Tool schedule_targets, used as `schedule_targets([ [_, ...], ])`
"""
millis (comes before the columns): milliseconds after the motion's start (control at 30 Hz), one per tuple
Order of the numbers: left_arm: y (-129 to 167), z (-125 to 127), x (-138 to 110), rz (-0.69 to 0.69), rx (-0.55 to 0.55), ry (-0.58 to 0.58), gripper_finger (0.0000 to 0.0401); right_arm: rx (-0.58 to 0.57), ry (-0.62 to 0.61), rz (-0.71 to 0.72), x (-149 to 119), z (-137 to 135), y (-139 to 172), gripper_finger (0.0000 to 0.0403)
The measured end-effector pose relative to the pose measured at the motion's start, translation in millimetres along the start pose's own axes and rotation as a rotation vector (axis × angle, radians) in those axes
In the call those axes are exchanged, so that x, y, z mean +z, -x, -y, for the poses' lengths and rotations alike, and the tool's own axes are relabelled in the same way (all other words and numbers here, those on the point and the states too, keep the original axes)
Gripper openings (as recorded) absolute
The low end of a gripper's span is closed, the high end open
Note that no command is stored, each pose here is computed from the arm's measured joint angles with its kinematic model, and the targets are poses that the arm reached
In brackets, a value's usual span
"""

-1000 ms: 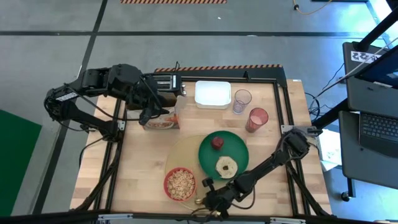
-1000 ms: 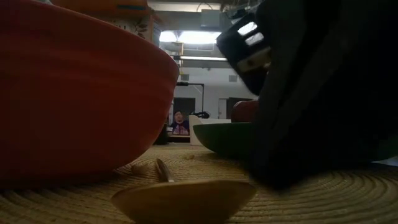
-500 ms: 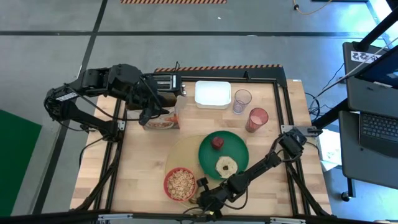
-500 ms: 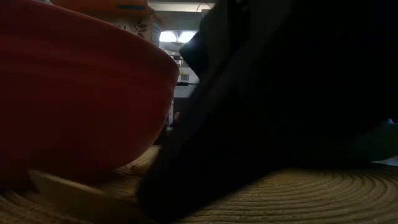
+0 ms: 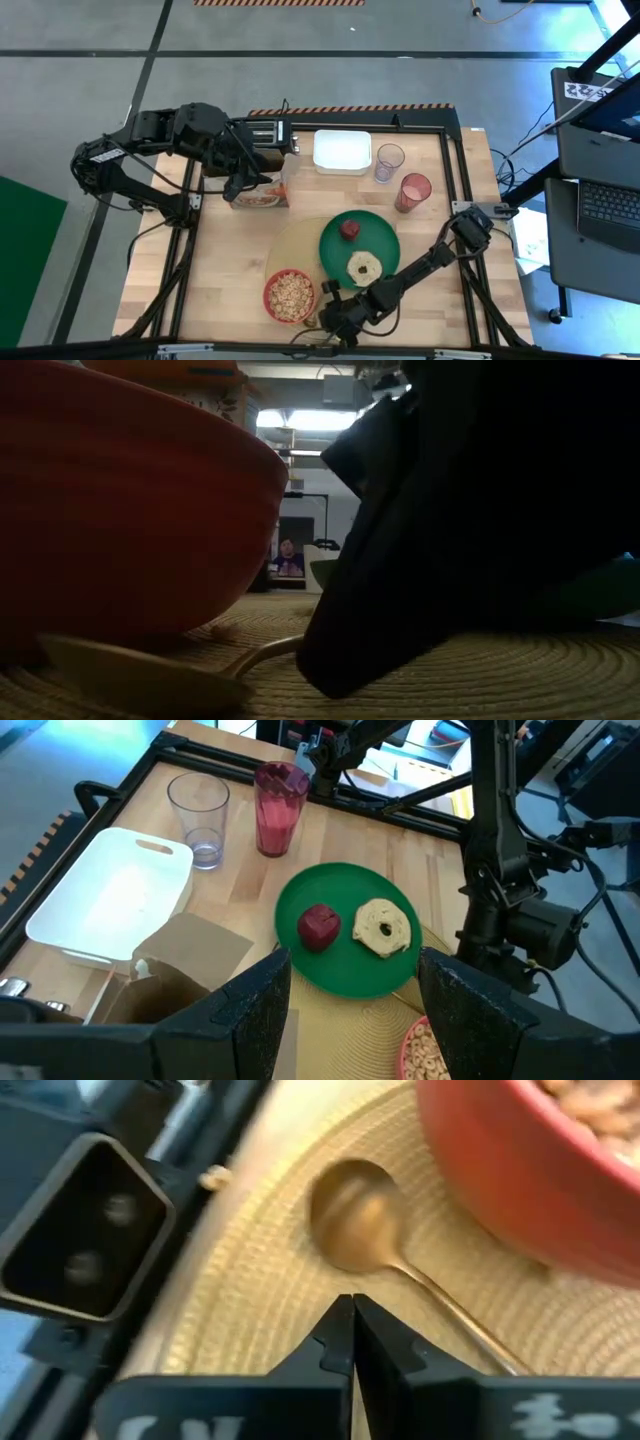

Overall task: Arrange a breakfast setting
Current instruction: Put the gold spoon on the brown placemat to the right of the orange bowl

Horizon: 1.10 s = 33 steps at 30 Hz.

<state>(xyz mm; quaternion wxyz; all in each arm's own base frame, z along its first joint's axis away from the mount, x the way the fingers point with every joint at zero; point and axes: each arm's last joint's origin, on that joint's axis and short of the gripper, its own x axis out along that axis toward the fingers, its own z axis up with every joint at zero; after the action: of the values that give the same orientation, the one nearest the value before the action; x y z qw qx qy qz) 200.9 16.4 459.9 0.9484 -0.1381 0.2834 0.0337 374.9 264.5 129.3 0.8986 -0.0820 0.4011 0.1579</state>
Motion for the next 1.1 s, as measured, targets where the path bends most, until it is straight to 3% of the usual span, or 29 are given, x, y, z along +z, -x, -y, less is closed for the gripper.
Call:
schedule_targets([
  [267, 0, 0, -1, -0.007, -0.001, 0.002, 0.0212, -0.058, -0.027, -0.041, -2, 16, -2, 0.0003],
  [433, -8, 1, -16, -0.129, -0.010, 0.023, 0.0212, -0.069, -0.030, -0.047, 0, 19, 1, 0.0007],
  [600, -38, 15, -55, -0.271, -0.062, 0.039, 0.0212, -0.099, -0.020, -0.059, 5, 18, 18, 0.0003],
  [733, -80, 24, -99, -0.317, -0.068, 0.032, 0.0212, -0.144, -0.015, -0.054, 9, 18, 28, 0.0007],
  [933, -132, 12, -157, -0.307, -0.049, 0.075, 0.0212, -0.159, -0.080, -0.059, 8, 19, 29, 0.0003],
  [1100, -151, 0, -193, -0.302, -0.046, 0.133, 0.0212, -0.197, -0.135, -0.048, 8, 20, 29, 0.0007],
])
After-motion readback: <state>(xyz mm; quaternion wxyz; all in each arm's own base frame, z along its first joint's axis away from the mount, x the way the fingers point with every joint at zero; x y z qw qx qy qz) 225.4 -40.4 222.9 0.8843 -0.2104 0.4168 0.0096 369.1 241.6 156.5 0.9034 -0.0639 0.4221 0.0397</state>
